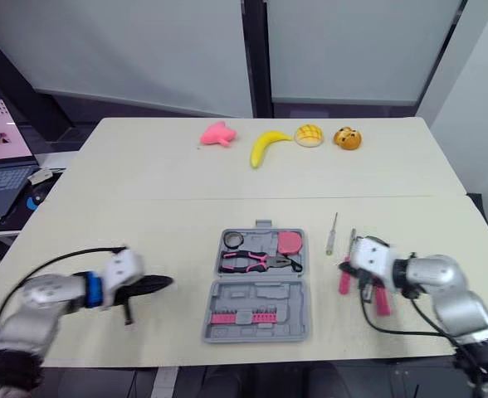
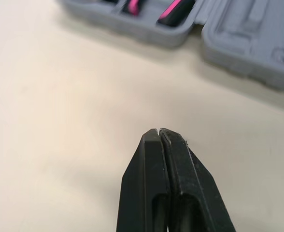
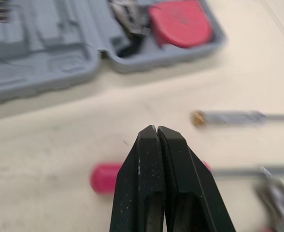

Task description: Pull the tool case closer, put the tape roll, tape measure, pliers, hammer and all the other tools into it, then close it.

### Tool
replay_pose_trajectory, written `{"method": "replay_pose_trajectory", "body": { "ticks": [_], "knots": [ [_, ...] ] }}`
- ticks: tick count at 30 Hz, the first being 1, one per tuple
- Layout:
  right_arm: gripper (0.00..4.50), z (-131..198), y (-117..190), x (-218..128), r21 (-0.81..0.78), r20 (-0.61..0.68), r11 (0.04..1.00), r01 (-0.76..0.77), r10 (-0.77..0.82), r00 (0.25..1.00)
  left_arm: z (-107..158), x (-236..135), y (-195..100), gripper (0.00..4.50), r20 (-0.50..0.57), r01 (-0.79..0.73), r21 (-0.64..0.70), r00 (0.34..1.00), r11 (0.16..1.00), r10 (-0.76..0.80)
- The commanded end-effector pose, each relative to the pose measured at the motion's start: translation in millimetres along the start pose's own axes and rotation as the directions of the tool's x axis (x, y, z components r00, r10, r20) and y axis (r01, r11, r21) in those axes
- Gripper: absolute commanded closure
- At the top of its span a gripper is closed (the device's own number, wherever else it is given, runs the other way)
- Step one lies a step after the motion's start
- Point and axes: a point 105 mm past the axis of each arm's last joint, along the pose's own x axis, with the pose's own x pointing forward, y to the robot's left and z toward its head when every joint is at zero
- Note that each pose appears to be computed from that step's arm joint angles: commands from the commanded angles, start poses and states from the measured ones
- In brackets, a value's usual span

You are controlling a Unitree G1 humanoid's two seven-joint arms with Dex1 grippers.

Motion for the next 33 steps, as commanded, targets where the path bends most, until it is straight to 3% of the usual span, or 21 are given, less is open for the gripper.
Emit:
{"method": "replay_pose_trajectory", "body": {
  "ticks": [1,2,10,14,18,21,33],
  "knots": [
    [4.50,-1.9,-20.4,-34.5,0.041,0.012,0.985,0.170,-0.171,0.985,9.8,-29.3,11.6,4.11,0.096,-0.146,-0.040,0.984,0.988,0.149],
    [4.50,-5.2,-21.1,-39.2,0.051,0.005,0.981,0.187,-0.187,0.982,8.3,-33.0,11.3,3.95,0.098,-0.162,-0.060,0.981,0.985,0.167],
    [2.87,-57.0,4.0,-81.6,0.241,-0.109,0.930,0.279,-0.260,0.960,-35.2,-65.7,-11.7,1.37,0.026,-0.310,-0.277,0.944,0.909,0.330],
    [2.01,-70.2,25.8,-86.7,0.313,-0.136,0.912,0.264,-0.232,0.963,-45.2,-72.0,-24.0,0.06,-0.011,-0.328,-0.316,0.940,0.890,0.342],
    [1.07,-71.8,27.2,-83.9,0.330,-0.136,0.905,0.268,-0.235,0.962,-43.9,-71.1,-26.2,0.00,-0.014,-0.329,-0.321,0.939,0.888,0.343],
    [0.01,-72.2,24.1,-82.2,0.329,-0.137,0.905,0.269,-0.236,0.962,-42.8,-69.4,-25.6,0.00,-0.016,-0.330,-0.319,0.939,0.889,0.343],
    [0.01,-59.2,10.8,-74.0,0.295,-0.106,0.924,0.245,-0.224,0.969,-35.4,-66.9,-29.2,0.00,0.006,-0.316,-0.296,0.943,0.902,0.332]
  ]
}}
